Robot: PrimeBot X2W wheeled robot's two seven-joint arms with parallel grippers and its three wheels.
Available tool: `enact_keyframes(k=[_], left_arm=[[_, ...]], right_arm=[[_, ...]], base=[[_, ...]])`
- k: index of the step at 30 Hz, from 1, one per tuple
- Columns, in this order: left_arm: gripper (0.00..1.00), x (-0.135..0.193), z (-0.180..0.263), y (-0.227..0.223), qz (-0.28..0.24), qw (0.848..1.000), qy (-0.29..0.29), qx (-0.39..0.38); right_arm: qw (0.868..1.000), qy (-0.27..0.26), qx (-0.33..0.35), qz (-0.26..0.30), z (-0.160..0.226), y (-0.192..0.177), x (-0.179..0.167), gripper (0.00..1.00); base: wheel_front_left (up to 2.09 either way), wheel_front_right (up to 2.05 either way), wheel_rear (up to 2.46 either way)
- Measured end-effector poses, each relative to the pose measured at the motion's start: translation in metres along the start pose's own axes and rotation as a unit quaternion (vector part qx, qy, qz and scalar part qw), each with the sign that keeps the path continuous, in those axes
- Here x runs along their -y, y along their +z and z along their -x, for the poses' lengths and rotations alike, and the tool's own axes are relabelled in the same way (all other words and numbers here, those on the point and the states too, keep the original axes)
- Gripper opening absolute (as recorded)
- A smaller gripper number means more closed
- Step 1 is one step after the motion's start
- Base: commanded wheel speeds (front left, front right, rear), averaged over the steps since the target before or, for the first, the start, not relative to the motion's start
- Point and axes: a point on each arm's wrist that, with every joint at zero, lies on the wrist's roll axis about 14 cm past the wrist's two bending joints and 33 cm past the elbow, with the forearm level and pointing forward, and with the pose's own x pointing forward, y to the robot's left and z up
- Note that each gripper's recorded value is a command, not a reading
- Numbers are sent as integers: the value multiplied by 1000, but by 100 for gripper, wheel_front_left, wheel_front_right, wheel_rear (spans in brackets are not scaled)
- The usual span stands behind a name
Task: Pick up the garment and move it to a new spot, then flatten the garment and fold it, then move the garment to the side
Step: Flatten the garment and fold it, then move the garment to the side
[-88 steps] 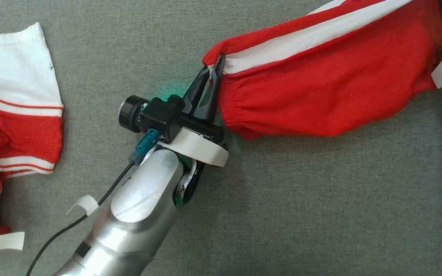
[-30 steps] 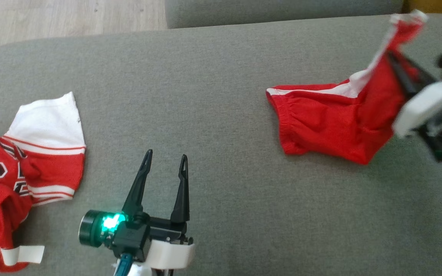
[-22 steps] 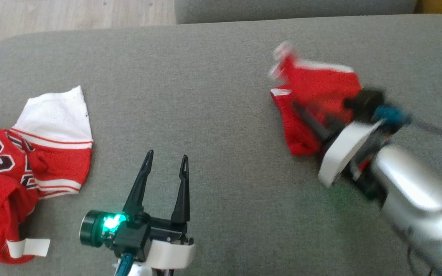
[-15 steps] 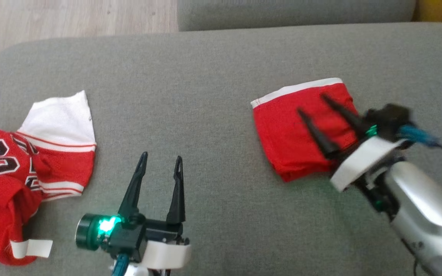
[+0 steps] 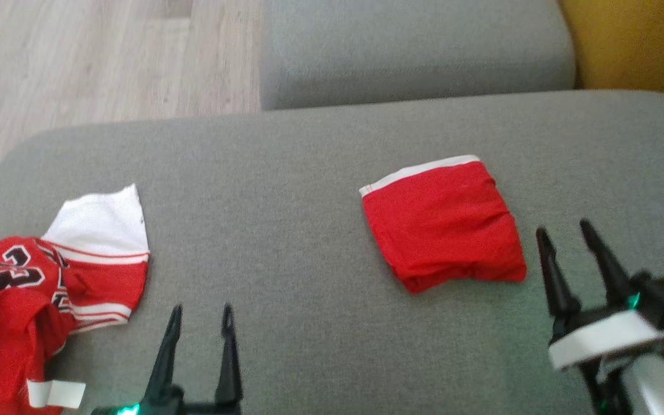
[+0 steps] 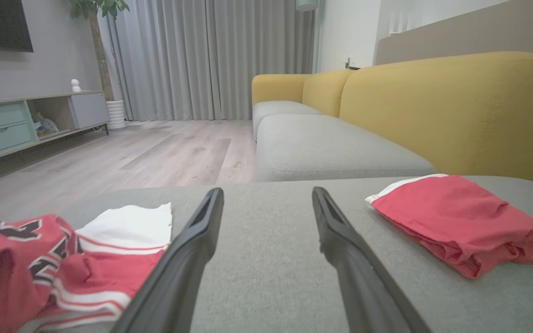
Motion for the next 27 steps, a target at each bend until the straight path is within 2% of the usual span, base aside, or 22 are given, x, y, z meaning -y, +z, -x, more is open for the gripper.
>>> enact_keyframes(k=[9,27], left_arm=[[100,-24,33,-8,-7,999,40,-12],[100,-34,45,-13,-19,999,46,-18]], right_arm=[[999,6,-32,27,49,-29,-27,100],[999,-2,-38,18,53,-36,-35,100]], base=[[0,0,0],[0,0,0]])
